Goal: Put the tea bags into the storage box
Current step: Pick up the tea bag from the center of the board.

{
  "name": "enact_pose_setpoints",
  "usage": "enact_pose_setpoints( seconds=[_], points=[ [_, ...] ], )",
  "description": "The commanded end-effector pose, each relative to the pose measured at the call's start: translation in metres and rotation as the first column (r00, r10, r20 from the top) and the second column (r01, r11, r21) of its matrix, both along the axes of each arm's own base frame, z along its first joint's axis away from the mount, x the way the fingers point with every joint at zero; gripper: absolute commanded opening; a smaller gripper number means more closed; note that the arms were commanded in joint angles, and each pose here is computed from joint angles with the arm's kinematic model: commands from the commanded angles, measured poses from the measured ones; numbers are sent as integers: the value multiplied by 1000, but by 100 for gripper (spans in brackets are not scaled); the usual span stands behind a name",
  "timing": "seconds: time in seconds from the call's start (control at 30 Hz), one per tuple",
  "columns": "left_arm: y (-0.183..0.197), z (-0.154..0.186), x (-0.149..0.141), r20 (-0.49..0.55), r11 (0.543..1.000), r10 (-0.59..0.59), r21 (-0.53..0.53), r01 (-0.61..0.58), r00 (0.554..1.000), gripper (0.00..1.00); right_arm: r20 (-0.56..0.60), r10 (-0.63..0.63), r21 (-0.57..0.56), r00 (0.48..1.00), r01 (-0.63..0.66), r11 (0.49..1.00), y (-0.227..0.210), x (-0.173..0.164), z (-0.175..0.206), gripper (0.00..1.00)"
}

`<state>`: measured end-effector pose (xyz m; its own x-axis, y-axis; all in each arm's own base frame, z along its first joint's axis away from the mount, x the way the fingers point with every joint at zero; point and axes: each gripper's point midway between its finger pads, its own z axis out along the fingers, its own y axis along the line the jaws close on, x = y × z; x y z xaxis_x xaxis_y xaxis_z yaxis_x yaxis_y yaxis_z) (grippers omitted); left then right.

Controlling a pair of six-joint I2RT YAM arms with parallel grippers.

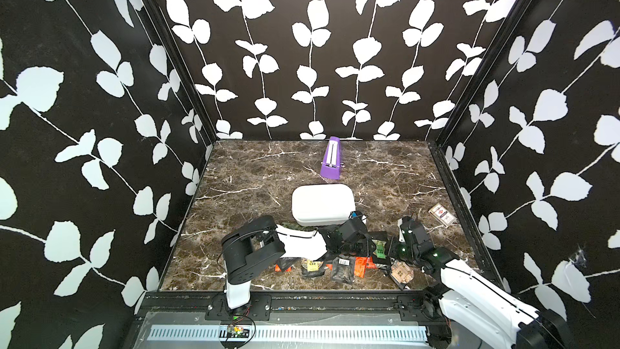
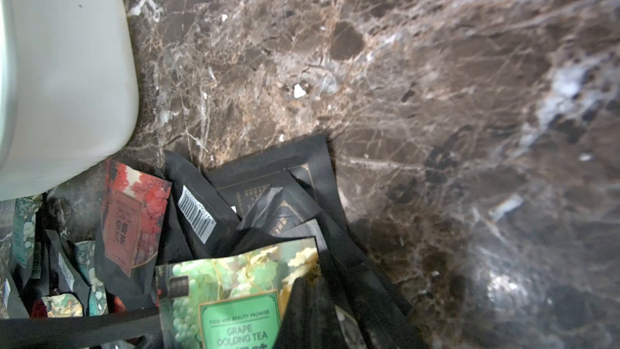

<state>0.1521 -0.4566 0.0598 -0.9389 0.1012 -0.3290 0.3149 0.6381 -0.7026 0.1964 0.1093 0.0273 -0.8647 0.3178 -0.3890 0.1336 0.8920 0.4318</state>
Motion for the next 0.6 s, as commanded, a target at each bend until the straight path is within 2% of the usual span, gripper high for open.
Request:
enact_pose_setpoints(
  seconds=[0.0,0.23,0.57],
  points=[
    [-3,-7,-5,-32,1000,-6,-16,6,999,28,-9,-8,-11,1000,8,1000,-3,-4,-8,0],
    [-6,-4,-5,-34,999,-11,-34,10,999,17,-11,-9,-10,1000,9,1000,-3,-5,-9,0],
    [-16,19,-4,-16,995,-25,-95,24,1000,13,-10,-13,-5,1000,13,1000,-3,-6,-10,0]
  ],
)
